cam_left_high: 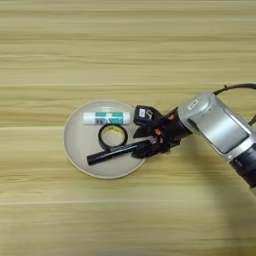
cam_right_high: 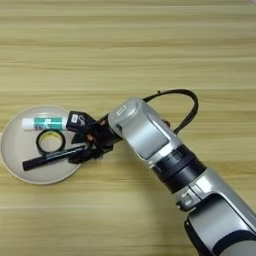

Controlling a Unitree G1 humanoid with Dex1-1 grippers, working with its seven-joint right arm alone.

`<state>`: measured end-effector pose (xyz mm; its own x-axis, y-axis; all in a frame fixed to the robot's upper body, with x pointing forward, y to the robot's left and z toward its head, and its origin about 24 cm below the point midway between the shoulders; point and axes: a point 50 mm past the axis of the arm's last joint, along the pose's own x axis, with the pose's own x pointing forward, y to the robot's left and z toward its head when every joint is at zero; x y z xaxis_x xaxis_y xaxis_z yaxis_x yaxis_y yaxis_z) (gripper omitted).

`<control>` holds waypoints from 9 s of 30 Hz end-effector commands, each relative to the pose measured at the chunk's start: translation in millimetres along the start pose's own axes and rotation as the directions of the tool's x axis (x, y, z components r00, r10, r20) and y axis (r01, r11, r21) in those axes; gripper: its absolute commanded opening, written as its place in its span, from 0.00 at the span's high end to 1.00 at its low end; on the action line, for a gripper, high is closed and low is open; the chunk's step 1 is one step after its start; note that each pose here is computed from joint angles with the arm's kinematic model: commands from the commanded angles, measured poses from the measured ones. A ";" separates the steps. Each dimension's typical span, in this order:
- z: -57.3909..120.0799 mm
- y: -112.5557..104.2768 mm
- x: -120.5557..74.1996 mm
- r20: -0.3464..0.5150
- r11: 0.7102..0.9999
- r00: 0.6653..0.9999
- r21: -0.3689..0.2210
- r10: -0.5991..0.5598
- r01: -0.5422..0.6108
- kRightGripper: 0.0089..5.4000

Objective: Move the objects on the table

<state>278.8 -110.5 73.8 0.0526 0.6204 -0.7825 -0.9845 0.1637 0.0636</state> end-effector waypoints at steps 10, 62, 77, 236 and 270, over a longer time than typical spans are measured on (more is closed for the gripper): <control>21.3 -13.6 -18.4 0.023 0.990 0.996 -0.109 -0.090 0.092 0.76; 28.5 -44.1 -115.5 0.306 0.903 0.860 -0.003 -0.408 0.429 0.85; -1.8 -70.4 -125.0 0.243 0.859 0.825 0.100 -0.510 0.502 0.86; 26.5 -24.7 -78.5 0.612 0.940 0.742 0.006 -0.274 0.342 0.01; 9.3 -17.2 -63.5 0.508 0.965 0.843 -0.081 -0.177 0.251 0.01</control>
<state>286.7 -144.2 103.2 0.2593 0.8890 -0.3774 -0.9647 0.2573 -0.0566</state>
